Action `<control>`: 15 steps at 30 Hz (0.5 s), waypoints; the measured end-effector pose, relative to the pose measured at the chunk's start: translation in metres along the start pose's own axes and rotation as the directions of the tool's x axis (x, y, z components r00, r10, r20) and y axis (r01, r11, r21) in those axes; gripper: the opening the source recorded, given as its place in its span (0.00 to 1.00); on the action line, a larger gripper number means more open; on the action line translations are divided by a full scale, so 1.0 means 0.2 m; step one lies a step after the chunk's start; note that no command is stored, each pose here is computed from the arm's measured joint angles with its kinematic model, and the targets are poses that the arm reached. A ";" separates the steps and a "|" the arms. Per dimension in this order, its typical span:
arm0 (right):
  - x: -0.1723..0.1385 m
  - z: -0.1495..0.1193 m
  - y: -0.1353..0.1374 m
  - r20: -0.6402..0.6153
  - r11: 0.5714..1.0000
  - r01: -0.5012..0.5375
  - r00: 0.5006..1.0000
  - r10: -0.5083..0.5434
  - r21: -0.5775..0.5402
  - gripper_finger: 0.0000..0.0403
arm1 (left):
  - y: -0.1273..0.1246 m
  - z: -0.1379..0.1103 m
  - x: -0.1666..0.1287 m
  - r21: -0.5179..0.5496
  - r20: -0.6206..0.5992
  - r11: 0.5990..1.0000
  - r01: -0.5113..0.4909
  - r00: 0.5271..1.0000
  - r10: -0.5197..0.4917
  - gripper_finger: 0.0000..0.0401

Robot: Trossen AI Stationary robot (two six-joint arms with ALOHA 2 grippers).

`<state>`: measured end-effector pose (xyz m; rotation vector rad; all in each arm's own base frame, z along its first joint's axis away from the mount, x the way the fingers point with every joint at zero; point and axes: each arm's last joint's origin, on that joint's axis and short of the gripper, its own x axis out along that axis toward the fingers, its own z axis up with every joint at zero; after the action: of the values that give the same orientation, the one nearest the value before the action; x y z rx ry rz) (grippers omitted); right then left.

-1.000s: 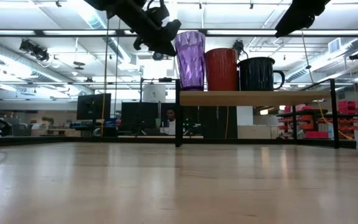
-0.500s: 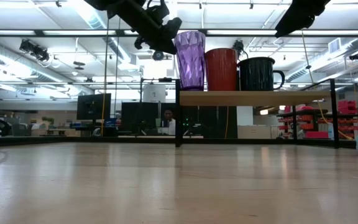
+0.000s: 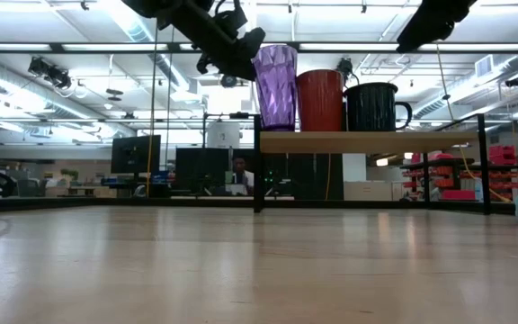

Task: Stack small to large cups/mugs on shelf
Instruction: Adjust the cup on the shelf

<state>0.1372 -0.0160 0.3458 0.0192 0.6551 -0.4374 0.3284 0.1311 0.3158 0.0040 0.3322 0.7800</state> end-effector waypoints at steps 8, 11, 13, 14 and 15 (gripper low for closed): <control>0.00 0.00 0.00 0.006 1.000 -0.001 1.000 0.001 0.002 0.56 | 0.00 0.00 0.00 -0.003 0.008 1.000 0.016 1.000 -0.016 0.07; 0.00 0.00 0.00 0.006 1.000 -0.001 1.000 0.001 0.002 0.56 | 0.00 0.01 0.00 -0.004 0.012 1.000 0.019 1.000 -0.019 0.08; 0.00 0.00 0.00 0.006 1.000 -0.001 1.000 0.001 0.002 0.56 | 0.00 0.01 0.00 -0.003 0.012 1.000 0.020 1.000 -0.020 0.07; 0.00 0.00 0.00 0.006 1.000 -0.001 1.000 0.001 0.002 0.56 | 0.00 0.01 0.00 -0.003 0.012 1.000 0.019 1.000 -0.019 0.07; 0.00 0.00 0.00 0.006 1.000 -0.001 1.000 0.001 0.002 0.56 | 0.00 0.01 0.00 -0.004 0.012 1.000 0.019 1.000 -0.019 0.06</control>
<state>0.1376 -0.0160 0.3463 0.0197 0.6484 -0.4370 0.3291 0.1309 0.3169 0.0021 0.3191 0.7615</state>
